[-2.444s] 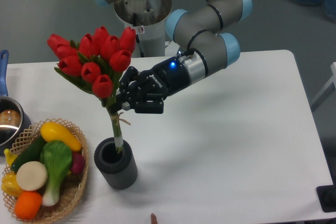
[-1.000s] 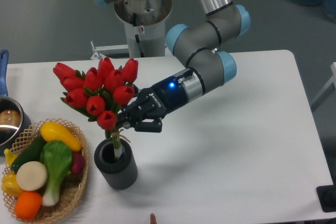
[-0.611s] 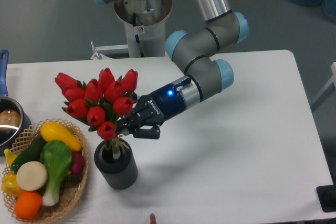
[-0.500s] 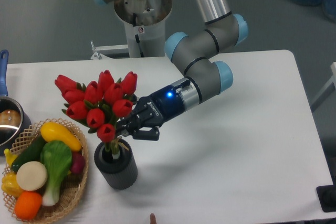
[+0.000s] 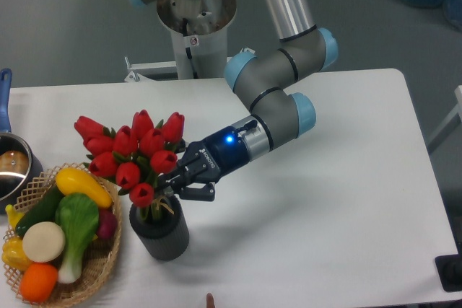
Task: Insert the flowers into the vase
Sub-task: 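Push the tulip stems deeper into the grey vase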
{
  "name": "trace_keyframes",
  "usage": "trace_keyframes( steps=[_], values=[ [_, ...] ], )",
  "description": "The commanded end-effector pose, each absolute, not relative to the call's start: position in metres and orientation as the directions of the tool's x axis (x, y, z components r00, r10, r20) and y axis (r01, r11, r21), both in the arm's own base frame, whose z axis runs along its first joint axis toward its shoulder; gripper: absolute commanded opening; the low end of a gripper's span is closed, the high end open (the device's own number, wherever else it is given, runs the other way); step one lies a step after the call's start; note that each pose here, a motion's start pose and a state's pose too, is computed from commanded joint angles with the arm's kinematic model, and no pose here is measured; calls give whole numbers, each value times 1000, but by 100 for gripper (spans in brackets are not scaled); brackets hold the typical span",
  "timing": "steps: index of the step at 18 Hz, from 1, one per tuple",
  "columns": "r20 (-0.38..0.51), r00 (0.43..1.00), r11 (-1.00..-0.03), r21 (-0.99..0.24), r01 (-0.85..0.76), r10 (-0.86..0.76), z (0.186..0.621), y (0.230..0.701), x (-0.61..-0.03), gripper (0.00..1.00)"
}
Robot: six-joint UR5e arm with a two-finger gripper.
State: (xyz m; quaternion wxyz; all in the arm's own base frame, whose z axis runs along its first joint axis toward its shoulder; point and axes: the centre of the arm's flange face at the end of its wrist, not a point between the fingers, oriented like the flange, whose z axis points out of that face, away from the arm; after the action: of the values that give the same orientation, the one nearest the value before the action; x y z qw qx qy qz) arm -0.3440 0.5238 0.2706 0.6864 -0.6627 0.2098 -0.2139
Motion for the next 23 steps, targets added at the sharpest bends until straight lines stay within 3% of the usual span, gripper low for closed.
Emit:
trace_keyframes(
  steps=[23],
  values=[
    [18, 820, -4, -1000, 20, -572, 235, 527, -349, 19]
  ],
)
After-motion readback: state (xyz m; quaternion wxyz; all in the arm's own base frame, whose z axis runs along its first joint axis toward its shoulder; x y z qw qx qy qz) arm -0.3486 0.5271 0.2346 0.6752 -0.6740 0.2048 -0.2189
